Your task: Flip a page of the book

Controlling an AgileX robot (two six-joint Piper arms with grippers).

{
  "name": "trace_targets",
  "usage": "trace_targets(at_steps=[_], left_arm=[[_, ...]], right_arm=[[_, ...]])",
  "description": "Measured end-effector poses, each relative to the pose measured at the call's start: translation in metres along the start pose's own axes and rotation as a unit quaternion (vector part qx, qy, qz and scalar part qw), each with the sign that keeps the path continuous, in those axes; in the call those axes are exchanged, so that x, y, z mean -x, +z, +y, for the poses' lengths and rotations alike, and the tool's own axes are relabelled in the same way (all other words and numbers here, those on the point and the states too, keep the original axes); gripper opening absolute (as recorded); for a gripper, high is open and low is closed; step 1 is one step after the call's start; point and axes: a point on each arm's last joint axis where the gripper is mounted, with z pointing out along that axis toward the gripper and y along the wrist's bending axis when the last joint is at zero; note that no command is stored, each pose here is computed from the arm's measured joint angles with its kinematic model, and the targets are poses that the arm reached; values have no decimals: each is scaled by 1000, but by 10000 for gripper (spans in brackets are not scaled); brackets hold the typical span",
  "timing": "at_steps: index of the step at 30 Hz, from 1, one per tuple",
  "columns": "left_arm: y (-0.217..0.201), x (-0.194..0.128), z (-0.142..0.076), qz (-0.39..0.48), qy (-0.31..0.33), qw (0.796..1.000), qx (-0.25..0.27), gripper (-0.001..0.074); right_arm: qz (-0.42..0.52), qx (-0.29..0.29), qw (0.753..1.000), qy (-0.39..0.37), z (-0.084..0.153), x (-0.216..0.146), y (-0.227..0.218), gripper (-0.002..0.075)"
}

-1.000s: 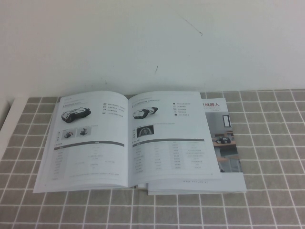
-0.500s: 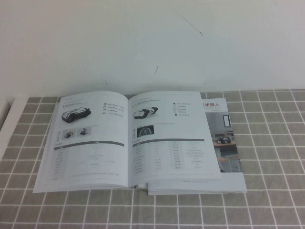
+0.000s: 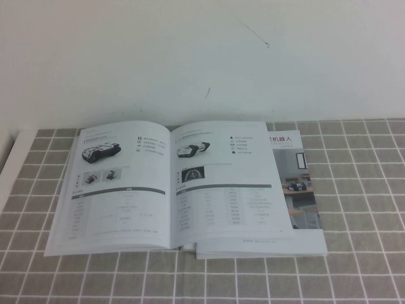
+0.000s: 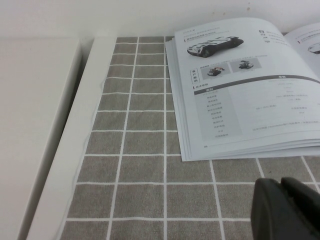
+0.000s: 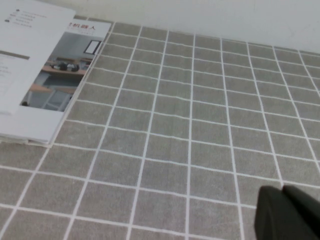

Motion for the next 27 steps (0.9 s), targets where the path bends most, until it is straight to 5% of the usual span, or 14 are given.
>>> trace_targets(at_steps=[27], left_arm=[[0,0,0,0,-11,1000,0,-4]], right_arm=[[-6,-1,1000,1,0,1,0,-1]])
